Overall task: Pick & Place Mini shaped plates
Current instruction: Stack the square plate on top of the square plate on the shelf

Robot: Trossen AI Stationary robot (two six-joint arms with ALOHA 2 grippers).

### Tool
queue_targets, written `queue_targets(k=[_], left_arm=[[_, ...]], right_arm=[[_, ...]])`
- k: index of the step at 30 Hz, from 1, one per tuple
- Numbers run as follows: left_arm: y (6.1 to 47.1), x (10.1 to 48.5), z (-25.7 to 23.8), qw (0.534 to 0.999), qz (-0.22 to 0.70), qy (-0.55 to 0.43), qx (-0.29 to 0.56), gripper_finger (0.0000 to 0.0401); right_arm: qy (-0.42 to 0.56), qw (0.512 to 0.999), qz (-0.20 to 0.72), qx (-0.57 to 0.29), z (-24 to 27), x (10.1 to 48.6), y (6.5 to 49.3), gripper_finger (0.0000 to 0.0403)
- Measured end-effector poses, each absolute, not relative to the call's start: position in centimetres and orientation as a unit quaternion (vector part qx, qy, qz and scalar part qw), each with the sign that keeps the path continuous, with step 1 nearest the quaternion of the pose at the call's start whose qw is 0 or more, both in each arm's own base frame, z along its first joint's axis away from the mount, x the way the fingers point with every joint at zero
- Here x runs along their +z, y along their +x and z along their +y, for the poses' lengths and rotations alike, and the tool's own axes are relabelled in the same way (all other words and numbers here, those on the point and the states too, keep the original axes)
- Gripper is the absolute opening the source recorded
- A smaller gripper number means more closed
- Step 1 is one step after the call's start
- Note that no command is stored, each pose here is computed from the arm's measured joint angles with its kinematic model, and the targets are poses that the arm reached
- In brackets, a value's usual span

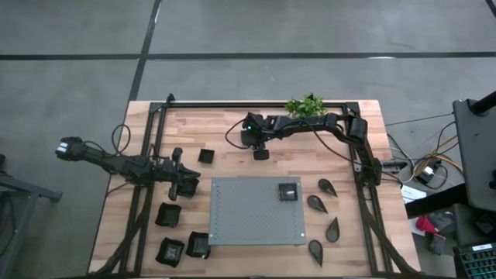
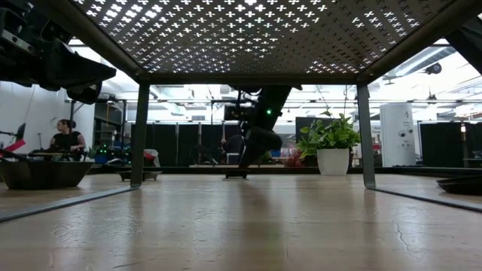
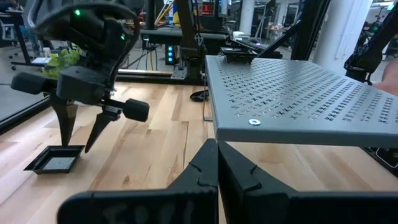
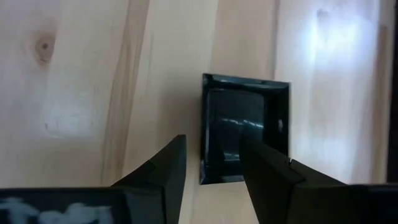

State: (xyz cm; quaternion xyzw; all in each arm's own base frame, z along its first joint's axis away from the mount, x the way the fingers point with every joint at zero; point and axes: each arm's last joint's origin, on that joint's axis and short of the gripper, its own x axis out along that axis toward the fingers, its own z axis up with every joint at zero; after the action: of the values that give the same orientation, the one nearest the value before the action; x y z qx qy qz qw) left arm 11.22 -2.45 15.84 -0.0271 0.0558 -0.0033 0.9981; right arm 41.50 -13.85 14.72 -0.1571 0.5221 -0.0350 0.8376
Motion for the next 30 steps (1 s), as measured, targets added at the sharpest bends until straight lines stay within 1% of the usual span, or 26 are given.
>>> queue_targets(k=[14,18,30], left_arm=[[11.2,15.8,-2.5,0.998,0.056,-0.027,-0.003,0.0000],[11.2,15.8,-2.5,0.998,0.056,-0.027,-0.003,0.0000],[11.2,15.8,-2.5,0.998,0.059,-0.026,-0.003,0.0000]], right_arm=[[-0.157,0.845,0.509,-0.041,-14.0,14.1,41.7,0.0139],[-0.154,0.839,0.520,-0.039,-14.0,12.9,41.8,0.0133],[-0.150,0.844,0.513,-0.045,-14.4,12.9,41.9,0.0110]])
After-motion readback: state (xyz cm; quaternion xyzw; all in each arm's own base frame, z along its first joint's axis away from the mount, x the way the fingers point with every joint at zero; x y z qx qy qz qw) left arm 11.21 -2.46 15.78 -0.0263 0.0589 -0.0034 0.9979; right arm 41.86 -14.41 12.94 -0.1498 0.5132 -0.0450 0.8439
